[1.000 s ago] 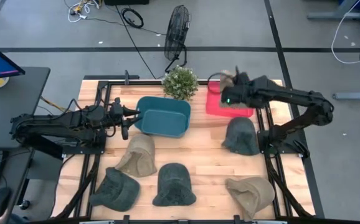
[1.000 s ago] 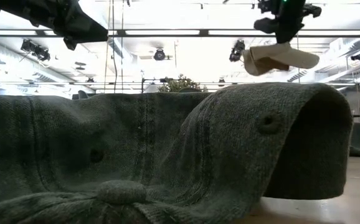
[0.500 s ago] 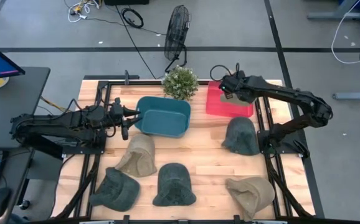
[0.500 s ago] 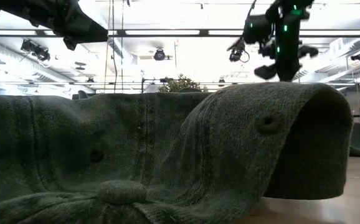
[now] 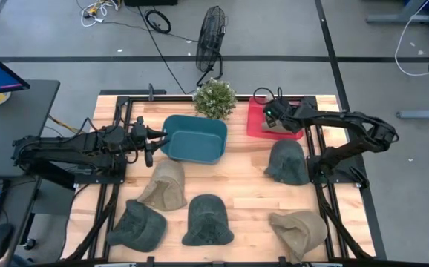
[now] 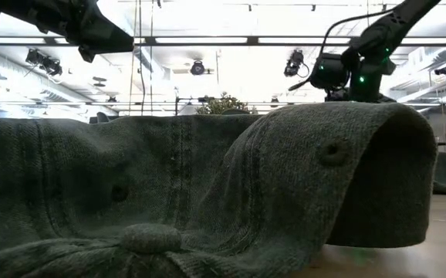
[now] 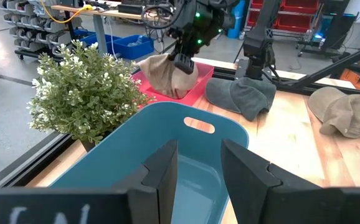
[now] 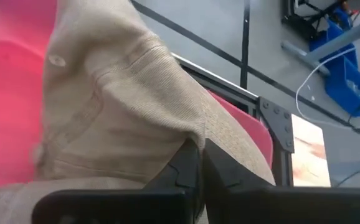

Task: Pick & Place hat
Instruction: Put the middle brown cap into the red bin, then put the bottom brown cap into the red bin

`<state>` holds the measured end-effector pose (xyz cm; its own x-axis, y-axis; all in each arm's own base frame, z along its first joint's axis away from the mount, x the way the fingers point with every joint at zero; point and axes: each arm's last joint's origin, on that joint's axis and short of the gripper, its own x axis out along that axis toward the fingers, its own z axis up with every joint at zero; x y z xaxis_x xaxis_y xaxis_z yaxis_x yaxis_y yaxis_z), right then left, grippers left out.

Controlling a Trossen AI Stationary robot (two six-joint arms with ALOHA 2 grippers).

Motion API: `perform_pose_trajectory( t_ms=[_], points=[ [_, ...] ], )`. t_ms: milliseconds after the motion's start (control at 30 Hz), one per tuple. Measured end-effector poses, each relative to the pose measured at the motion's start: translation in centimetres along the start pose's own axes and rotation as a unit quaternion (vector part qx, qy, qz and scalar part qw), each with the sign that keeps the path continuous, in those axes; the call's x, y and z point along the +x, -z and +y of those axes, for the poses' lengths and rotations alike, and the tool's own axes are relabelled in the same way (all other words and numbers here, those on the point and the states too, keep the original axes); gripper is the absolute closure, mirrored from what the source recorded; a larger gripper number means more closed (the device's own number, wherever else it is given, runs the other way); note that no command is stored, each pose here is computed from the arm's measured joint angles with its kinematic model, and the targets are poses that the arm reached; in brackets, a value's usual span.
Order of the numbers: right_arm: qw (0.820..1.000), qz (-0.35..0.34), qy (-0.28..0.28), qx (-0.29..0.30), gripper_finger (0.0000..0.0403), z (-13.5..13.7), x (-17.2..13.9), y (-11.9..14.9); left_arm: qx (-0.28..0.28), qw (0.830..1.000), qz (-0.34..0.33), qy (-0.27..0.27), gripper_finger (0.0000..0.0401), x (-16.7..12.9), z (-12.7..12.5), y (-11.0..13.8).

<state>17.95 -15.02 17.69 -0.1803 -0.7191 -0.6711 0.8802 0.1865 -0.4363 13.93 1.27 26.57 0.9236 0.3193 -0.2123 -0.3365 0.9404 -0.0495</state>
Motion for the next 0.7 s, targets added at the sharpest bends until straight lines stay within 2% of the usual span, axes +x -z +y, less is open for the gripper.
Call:
perform_pose_trajectory(
  t_ms=[167,433,600,700],
  points=[
    [0.998,-0.004,-0.014,-0.059,0.0378,0.2,0.5,0.6,0.000,1.000,0.000,0.000,0.0275,0.0,0.0,0.0],
    [0.997,-0.001,-0.028,-0.078,0.0313,0.3,0.0,-0.1,0.000,1.000,0.000,0.000,0.0275,0.0,0.0,0.0],
    [0.992,0.026,-0.057,-0.114,0.0271,0.2,-2.4,-1.9,-0.002,1.000,0.000,0.000,0.0275,0.0,0.0,0.0],
    [0.983,0.050,-0.102,-0.141,0.0255,0.1,-4.7,-3.1,-0.002,1.000,0.000,0.000,0.0275,0.0,0.0,0.0]
  ],
)
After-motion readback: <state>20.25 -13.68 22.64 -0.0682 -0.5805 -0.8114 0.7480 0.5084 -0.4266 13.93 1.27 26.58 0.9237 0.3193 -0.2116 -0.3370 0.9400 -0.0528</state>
